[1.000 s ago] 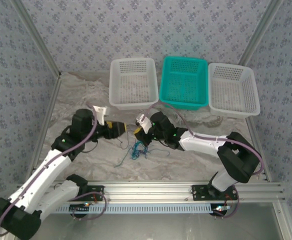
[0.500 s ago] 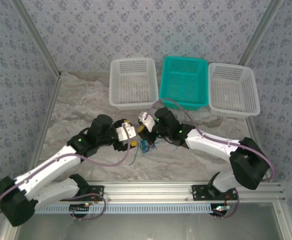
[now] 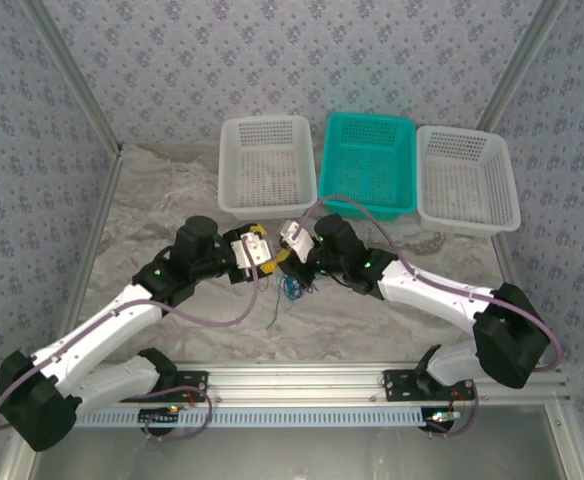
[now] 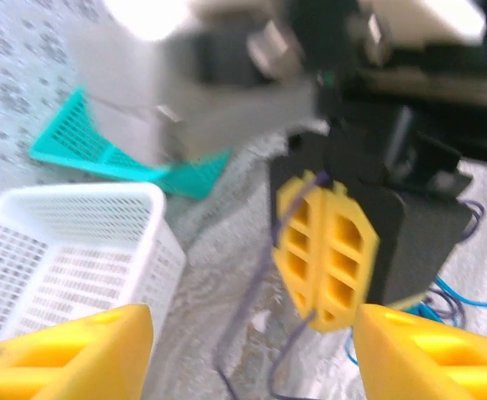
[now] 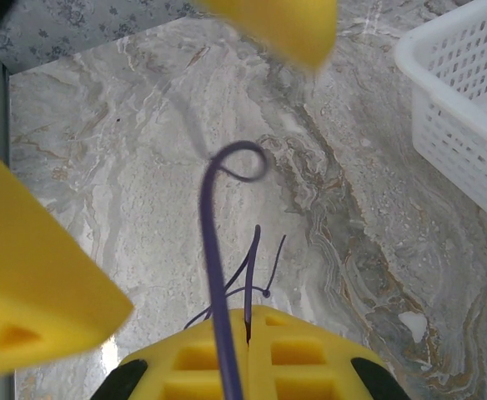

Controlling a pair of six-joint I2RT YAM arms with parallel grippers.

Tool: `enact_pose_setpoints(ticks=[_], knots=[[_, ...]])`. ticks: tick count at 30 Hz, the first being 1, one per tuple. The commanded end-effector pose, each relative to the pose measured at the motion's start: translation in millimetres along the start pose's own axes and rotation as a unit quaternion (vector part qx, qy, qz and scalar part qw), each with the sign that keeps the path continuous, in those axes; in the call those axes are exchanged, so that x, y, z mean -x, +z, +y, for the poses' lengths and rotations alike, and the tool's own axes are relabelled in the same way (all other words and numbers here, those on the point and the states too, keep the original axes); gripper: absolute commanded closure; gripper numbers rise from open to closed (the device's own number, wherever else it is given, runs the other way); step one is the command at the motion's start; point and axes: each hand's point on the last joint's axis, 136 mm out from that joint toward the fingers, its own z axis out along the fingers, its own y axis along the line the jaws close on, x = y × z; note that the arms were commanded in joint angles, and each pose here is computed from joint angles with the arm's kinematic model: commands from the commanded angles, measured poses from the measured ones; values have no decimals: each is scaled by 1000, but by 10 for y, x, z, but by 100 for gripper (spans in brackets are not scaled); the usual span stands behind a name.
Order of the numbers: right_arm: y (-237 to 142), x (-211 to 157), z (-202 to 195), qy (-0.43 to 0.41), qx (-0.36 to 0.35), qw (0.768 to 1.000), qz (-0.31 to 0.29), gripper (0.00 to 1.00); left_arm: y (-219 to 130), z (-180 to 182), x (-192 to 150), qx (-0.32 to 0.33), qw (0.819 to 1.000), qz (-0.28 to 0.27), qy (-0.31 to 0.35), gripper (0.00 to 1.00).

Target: Untangle the cables

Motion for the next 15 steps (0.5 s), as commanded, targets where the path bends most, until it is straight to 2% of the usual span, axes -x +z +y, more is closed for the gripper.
enact_pose_setpoints(ticks=[1, 4, 10, 15], knots=[[-12, -2, 61, -10, 12, 1000, 1, 100, -101, 151, 366, 21, 997, -70, 5, 38], [-7, 18, 80, -7, 17, 1000, -2, 100, -38, 173, 390, 18, 997, -77, 4, 41], [-29, 37, 71, -3, 12, 1000, -7, 100, 123, 56, 312, -28, 998, -62, -5, 47], [-62, 62, 53, -3, 6, 1000, -14, 100, 125, 7, 235, -30, 998, -59, -12, 54]])
